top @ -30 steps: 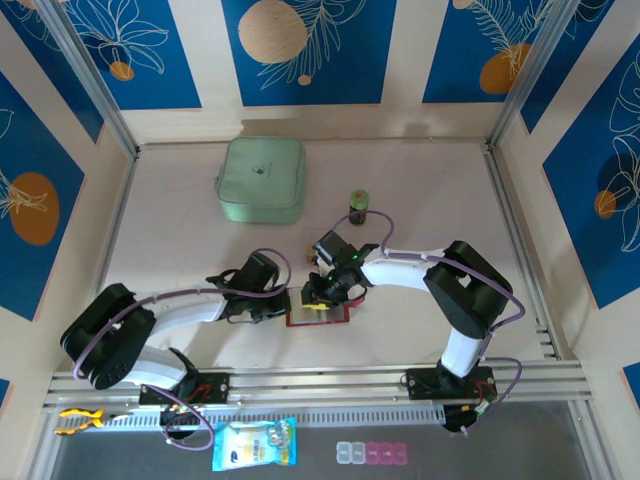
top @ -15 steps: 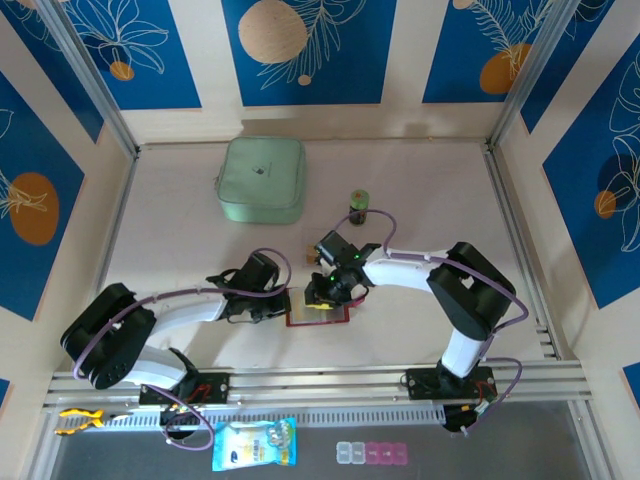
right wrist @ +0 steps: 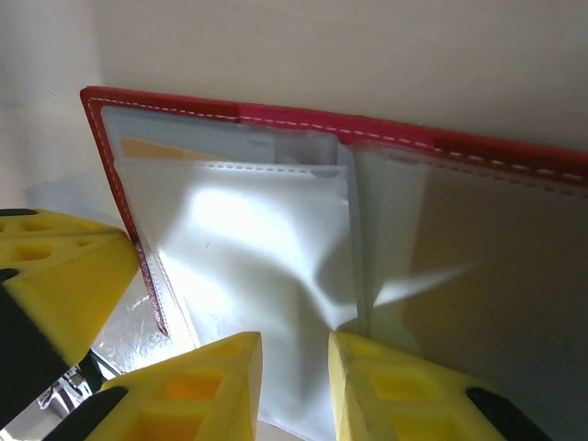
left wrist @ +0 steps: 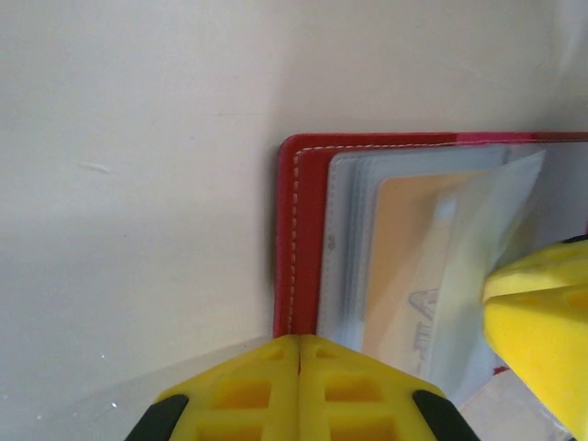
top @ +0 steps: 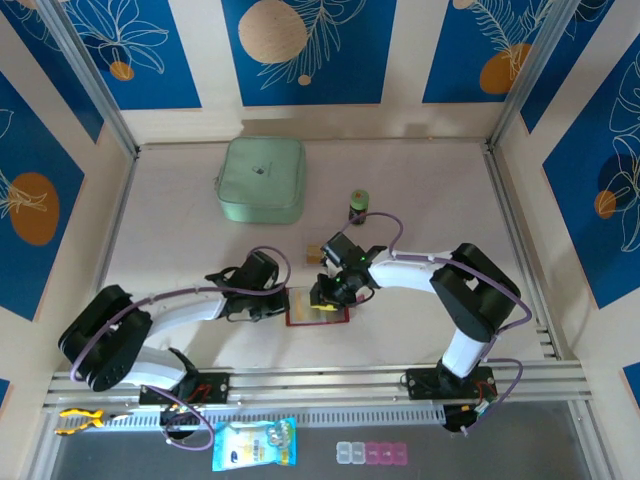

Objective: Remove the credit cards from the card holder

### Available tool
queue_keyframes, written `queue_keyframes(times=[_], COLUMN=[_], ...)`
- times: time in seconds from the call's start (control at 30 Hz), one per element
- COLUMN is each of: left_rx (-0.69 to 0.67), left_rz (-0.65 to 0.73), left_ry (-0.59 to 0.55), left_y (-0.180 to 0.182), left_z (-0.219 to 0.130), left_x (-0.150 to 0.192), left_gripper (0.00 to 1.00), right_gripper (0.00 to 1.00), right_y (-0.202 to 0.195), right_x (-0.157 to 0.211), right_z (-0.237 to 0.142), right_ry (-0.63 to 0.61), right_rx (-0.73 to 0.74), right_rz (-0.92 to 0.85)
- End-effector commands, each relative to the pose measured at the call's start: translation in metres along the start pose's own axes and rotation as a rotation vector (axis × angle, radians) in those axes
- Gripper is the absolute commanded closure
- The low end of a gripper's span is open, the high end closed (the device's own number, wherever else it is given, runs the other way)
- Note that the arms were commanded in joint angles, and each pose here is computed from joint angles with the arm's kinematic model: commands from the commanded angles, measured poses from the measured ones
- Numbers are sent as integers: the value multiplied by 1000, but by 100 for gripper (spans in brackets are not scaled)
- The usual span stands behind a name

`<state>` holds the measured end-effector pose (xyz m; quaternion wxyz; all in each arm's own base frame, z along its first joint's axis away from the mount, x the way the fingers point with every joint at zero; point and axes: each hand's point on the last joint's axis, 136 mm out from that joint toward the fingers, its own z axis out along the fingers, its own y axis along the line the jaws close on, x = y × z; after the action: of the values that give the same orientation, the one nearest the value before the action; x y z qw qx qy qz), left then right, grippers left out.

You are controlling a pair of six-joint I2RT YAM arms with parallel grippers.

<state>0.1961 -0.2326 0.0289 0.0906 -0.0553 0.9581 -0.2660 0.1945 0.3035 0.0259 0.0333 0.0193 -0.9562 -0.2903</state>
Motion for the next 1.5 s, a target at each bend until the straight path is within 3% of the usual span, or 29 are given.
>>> queue_keyframes(times=[0.0, 0.23, 0.57, 1.0, 1.47], left_rx=[28, 127, 191, 197, 202], left_rz=[18, 9, 5, -12, 3], left_ry=[-47, -81, 3, 48, 41], left_y=[-17, -41, -59, -62, -73], left_z=[-15, -25, -5, 11, 2], left_x=[-11, -19, -9, -1, -5], left_gripper=[96, 86, 75, 78, 81], right_gripper=[73, 74, 75, 75, 75], right_y=[-2, -6, -9, -8, -2], right_x=[4, 5, 4, 4, 1], right_z=[-2, -3, -4, -5, -29], right_ry=[8, 11, 10, 14, -46], right_rx=[-19, -47, -76, -108, -119], right_rz=[7, 29, 47, 64, 47])
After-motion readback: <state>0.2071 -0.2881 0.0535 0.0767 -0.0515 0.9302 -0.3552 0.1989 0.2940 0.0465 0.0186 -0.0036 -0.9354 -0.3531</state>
